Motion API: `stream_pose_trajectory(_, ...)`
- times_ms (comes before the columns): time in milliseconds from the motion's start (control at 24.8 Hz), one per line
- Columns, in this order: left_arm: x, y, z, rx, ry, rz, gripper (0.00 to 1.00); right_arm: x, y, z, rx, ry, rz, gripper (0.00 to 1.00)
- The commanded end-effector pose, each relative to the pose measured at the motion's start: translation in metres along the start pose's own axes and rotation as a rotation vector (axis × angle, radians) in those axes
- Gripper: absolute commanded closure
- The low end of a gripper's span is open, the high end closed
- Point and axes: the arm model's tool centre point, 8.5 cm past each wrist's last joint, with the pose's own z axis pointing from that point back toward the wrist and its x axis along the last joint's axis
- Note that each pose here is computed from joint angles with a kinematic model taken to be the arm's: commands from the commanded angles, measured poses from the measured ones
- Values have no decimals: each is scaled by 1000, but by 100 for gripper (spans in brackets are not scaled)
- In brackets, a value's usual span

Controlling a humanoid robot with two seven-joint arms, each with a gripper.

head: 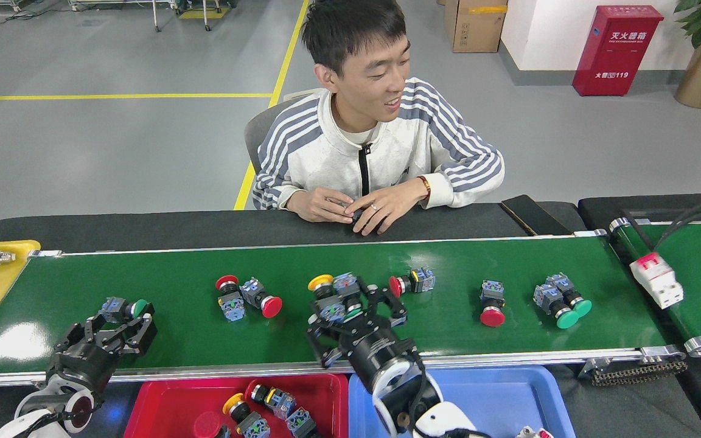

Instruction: Pick switch part from conveyor to tray

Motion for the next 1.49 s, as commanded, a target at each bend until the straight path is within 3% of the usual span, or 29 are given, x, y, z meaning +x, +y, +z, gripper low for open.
stream_pose_trajectory(0, 24, 17, 24, 64, -157, -76, 44, 23, -6, 2, -17, -64, 19, 0)
stream_pose_trajectory(121, 54, 5, 72, 54, -208, -124, 14, 32, -3, 5, -13, -86, 14, 0)
stream_pose_trajectory(201, 88, -7, 82, 49, -257, -90, 1, 32, -4, 6, -16, -85, 11, 0)
stream_pose_trajectory(362, 102, -16, 88, 46, -264, -48, 0, 1, -12, 22, -51, -17, 17, 0)
stream_pose_trajectory(523, 101, -16, 89, 46, -262, -48, 0, -67, 4, 75, -59, 333, -112, 0)
stream_pose_trajectory(644, 91, -12, 92, 68, -216, -39, 0, -130, 18, 116, -118, 679, -135, 0)
stream_pose_trajectory(725, 71, -8, 95, 92, -73, -9, 0, -143, 36, 144, -113, 806, -139, 0)
stream_pose_trajectory(846, 24, -8, 108, 80, 179, -3, 0, -154, 44, 154, -95, 851, -144, 0)
stream_pose_trajectory(966, 4, -5, 118, 74, 221, -29, 0, -160, 50, 150, -72, 862, -140, 0)
stream_pose_trajectory(1168, 5, -4, 110, 72, 200, -35, 0, -149, 54, 94, -35, 777, -135, 0)
stream_pose_trajectory(1289, -6, 3, 87, 85, 205, -19, 0, -140, 52, 67, -26, 750, -155, 0)
stream_pose_trajectory(1450, -23, 6, 37, 40, 182, -21, 0, -141, 51, 42, 20, 704, -137, 0)
